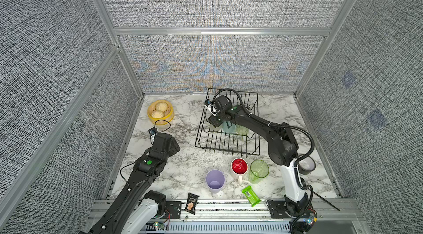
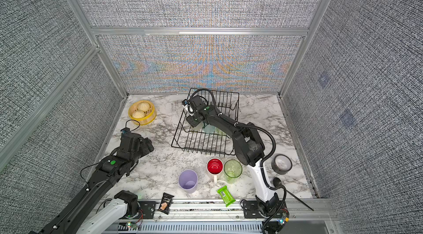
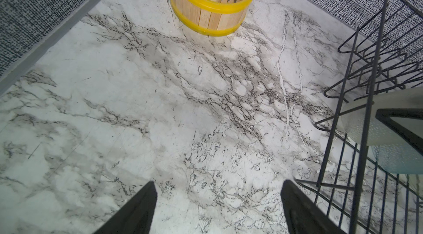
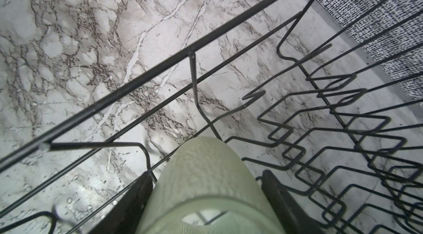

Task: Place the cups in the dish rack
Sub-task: 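Lower the frosted cup into the rack while the left gripper withdraws, then grasp the lavender cup with the left gripper while the right withdraws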

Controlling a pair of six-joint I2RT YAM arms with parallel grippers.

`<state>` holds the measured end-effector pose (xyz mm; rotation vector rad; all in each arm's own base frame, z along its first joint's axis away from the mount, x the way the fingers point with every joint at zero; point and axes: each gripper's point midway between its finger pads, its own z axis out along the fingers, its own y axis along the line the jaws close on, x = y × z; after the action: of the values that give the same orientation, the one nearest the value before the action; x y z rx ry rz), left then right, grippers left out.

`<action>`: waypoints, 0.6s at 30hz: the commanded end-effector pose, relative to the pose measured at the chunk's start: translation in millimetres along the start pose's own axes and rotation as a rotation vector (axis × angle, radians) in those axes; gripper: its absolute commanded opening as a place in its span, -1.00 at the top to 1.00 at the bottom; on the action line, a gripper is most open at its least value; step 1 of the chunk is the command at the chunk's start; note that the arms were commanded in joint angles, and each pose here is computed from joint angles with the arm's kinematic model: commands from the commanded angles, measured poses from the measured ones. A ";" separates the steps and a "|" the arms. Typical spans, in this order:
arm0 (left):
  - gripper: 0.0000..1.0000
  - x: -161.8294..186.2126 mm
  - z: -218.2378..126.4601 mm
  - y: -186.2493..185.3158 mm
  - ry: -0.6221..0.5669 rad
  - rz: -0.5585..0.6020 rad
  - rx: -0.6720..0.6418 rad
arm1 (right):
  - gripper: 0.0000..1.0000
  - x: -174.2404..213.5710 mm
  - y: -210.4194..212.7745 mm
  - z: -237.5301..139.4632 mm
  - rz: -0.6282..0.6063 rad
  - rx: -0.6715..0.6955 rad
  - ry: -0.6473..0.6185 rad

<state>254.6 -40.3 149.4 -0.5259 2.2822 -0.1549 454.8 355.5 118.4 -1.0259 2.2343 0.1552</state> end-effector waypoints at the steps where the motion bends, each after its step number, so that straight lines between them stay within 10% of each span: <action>1: -0.71 -4.4 -2.7 -6.8 -0.008 -0.006 0.032 | -0.51 -3.0 -5.6 -3.7 -0.008 0.042 -0.008; 18: -0.79 8.4 -38.9 -82.5 0.141 0.080 0.459 | -0.75 -41.7 -11.9 -91.0 0.139 0.033 -0.203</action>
<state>254.8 -102.3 177.8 -0.3017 2.3037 -0.5596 438.5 339.5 192.0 -0.8763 2.1521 0.2044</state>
